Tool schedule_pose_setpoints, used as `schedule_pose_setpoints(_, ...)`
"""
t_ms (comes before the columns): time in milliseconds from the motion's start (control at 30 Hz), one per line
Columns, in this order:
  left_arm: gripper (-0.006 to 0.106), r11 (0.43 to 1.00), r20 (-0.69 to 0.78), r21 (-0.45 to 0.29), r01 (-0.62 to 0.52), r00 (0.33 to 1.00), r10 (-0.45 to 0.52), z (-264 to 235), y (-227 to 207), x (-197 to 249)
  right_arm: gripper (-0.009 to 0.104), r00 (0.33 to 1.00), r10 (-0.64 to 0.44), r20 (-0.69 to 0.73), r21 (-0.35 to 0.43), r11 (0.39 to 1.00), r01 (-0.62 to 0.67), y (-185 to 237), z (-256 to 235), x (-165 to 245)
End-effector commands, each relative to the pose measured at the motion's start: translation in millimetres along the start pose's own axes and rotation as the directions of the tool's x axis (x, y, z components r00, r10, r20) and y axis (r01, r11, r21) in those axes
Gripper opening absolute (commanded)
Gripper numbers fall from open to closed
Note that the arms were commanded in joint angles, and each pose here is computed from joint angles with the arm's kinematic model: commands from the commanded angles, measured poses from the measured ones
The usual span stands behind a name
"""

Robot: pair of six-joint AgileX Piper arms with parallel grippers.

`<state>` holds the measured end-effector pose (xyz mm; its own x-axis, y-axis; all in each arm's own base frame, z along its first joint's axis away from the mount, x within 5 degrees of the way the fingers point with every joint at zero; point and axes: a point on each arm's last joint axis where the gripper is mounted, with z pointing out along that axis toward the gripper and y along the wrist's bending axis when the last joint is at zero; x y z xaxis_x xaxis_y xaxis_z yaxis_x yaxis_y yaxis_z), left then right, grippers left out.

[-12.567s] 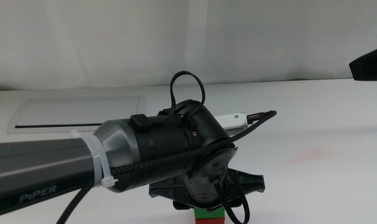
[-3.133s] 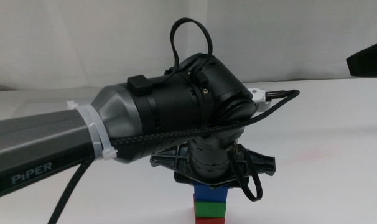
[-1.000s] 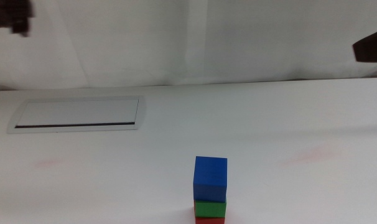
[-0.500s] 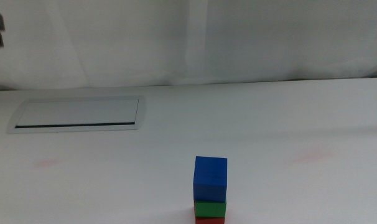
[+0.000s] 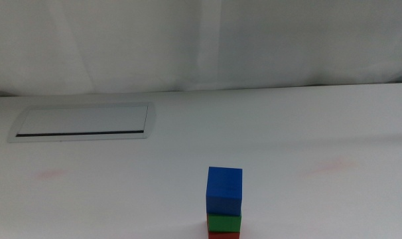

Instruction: Stack red cubes first, then green, then blue cubes in a specific spot.

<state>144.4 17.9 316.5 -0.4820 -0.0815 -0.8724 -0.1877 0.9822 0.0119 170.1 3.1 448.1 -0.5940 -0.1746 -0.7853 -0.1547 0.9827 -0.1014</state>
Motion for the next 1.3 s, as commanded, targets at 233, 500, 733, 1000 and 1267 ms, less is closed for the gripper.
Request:
schedule_pose_setpoints(233, -0.002, 1.000, 0.201, 0.023, -0.014, 0.980, 0.010, -41.0, 7.6, 51.5, -0.002, 0.997, -0.003, 0.076, 0.029, 1.000, 0.001, 8.6, -18.3, 45.5)
schedule_pose_setpoints(500, -0.002, 1.000, 0.126, 0.013, 0.021, 0.992, -0.023, -45.2, 9.9, 62.8, -0.002, 0.999, 0.015, 0.049, 0.025, 1.000, -0.016, 19.5, 6.7, 112.0)
schedule_pose_setpoints(733, -0.002, 0.999, 0.165, 0.027, 0.025, 0.986, -0.029, -45.6, 8.9, 59.4, -0.002, 0.992, 0.057, 0.111, 0.044, 0.997, -0.062, 19.7, 40.7, 134.0)
schedule_pose_setpoints(1000, -0.002, 0.997, 0.262, 0.082, -0.003, 0.965, -0.019, -25.1, 2.2, 77.9, -0.002, 0.909, 0.066, 0.412, 0.101, 0.988, -0.118, 13.4, 62.8, 130.7)
schedule_pose_setpoints(1267, -0.002, 0.990, 0.220, 0.137, 0.020, 0.974, -0.051, 4.5, -2.9, 134.4, -0.002, 0.926, 0.057, 0.373, 0.113, 0.988, -0.106, 11.1, 85.3, 133.7)
